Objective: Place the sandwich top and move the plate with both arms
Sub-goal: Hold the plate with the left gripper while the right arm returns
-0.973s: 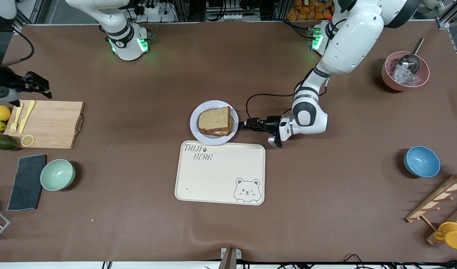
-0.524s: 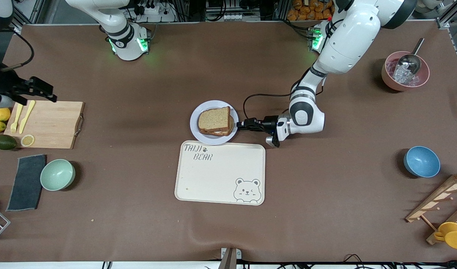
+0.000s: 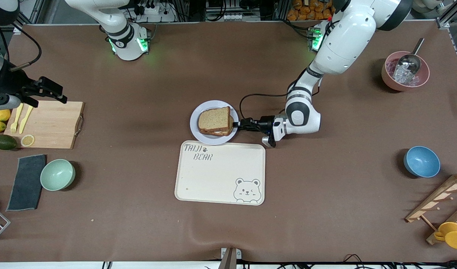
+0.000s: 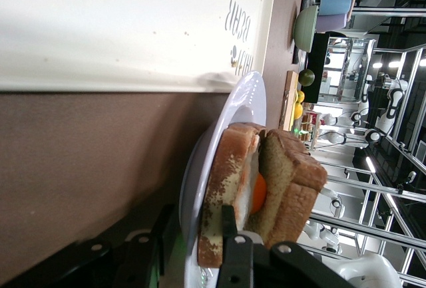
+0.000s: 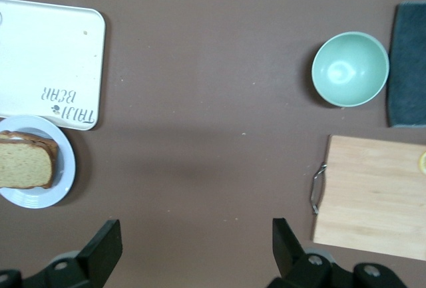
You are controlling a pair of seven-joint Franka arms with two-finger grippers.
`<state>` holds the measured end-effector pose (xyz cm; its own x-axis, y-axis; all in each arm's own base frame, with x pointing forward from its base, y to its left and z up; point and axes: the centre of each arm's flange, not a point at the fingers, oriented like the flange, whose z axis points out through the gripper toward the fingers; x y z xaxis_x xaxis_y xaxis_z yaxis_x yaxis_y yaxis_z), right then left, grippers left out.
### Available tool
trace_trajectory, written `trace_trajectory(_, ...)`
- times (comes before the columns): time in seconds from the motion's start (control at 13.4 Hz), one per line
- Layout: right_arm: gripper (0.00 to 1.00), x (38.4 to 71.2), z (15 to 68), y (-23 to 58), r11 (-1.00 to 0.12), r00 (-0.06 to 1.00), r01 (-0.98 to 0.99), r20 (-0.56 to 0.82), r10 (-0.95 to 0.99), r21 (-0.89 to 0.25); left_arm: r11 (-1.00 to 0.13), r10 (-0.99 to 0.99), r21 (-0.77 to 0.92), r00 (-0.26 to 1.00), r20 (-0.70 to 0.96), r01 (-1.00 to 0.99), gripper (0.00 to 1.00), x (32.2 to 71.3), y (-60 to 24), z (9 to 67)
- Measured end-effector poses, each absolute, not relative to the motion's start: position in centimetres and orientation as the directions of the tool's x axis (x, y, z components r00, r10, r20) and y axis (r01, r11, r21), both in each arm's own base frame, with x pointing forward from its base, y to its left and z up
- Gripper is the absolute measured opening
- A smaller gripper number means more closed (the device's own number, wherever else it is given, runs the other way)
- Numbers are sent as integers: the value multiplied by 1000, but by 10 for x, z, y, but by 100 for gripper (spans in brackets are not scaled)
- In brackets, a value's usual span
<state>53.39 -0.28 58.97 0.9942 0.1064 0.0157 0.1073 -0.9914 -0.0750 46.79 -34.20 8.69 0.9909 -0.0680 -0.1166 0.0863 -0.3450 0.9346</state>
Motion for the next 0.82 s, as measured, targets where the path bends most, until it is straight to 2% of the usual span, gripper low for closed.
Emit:
trace_trajectory(0.15, 100, 544, 599, 32, -983, 984, 179, 27, 178, -29, -345, -68, 935, 991, -117, 87, 31, 468, -342, 87)
trace_trajectory(0.3, 100, 554, 590, 68, -970, 970, 241, 9, 241, -17, -345, -67, 934, 991, -118, 87, 18, 468, -342, 86)
trace_trajectory(0.52, 100, 565, 569, 95, -960, 959, 281, -26, 281, -15, -346, -67, 934, 991, -118, 88, 14, 468, -341, 86)
trace_trajectory(0.6, 100, 565, 567, 96, -959, 959, 283, -32, 283, -15, -342, -69, 936, 991, -114, 84, 5, 468, -342, 86)
trace_trajectory(0.82, 100, 560, 573, 91, -961, 959, 276, -67, 276, -19, -336, -80, 941, 993, -84, 53, 4, 469, -342, 85)
